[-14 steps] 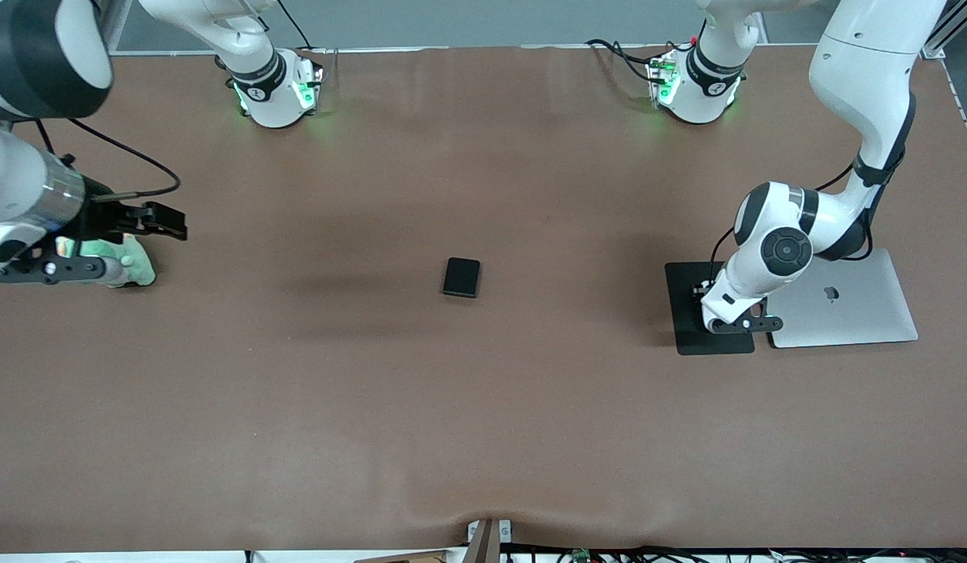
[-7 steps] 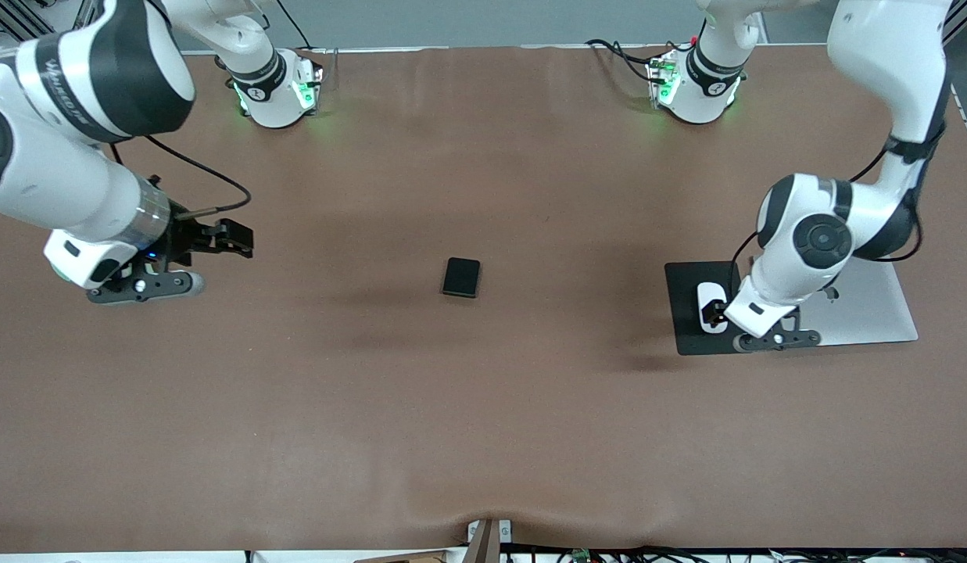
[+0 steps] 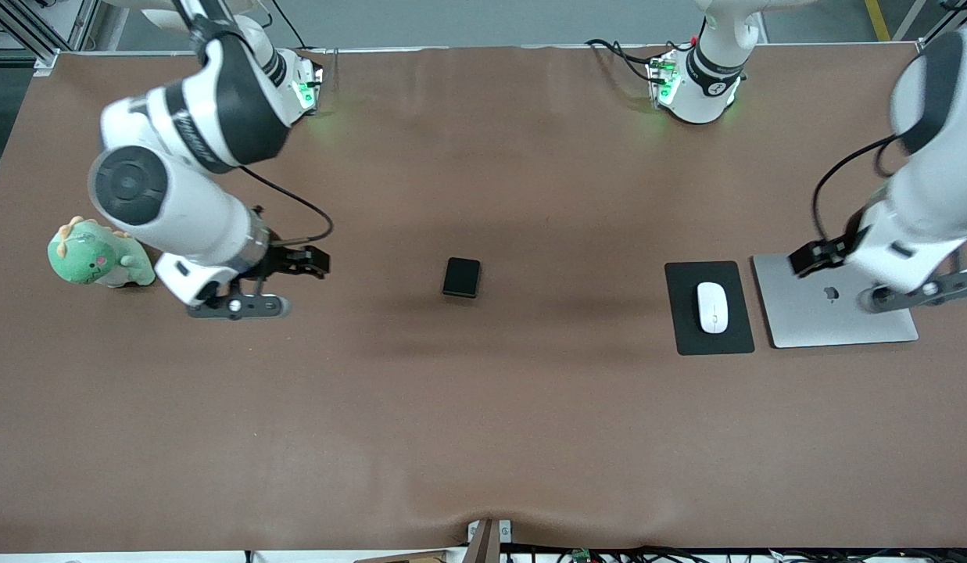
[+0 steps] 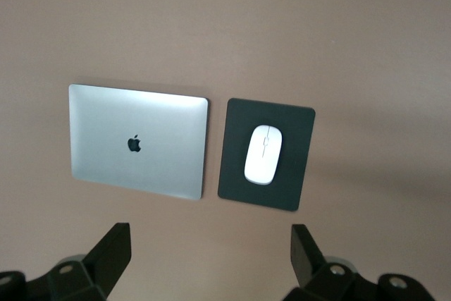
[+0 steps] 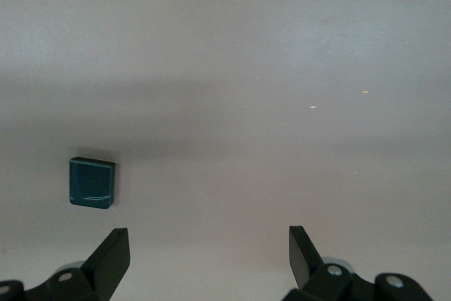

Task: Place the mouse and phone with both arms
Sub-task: 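Raise the left gripper away while the right gripper reaches the phone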

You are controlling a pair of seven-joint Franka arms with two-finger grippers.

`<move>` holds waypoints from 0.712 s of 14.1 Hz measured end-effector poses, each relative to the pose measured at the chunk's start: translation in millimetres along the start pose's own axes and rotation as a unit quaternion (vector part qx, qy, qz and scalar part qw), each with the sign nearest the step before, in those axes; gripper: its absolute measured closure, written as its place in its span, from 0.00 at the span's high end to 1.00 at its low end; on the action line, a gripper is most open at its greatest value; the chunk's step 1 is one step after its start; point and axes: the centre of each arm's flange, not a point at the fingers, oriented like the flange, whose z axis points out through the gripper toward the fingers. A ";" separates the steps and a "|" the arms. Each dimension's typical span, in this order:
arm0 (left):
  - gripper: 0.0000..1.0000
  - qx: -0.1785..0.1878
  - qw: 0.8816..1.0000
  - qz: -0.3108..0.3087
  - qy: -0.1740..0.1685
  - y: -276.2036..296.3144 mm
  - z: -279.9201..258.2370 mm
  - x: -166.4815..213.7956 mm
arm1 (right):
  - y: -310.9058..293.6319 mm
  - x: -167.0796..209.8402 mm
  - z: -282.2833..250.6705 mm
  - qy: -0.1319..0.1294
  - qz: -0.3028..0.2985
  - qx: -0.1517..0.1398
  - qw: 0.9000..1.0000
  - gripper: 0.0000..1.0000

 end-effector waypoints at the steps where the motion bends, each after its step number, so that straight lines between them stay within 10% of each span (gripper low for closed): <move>1: 1.00 -0.017 1.000 0.006 0.008 -16.4 -16.6 -3.7 | -16.8 1.7 15.6 0.000 0.005 -0.001 1.000 1.00; 10: 1.00 -0.045 0.998 0.018 0.047 -38.6 -108.3 -79.8 | -136.0 -3.5 150.1 0.017 0.034 -0.010 0.999 1.00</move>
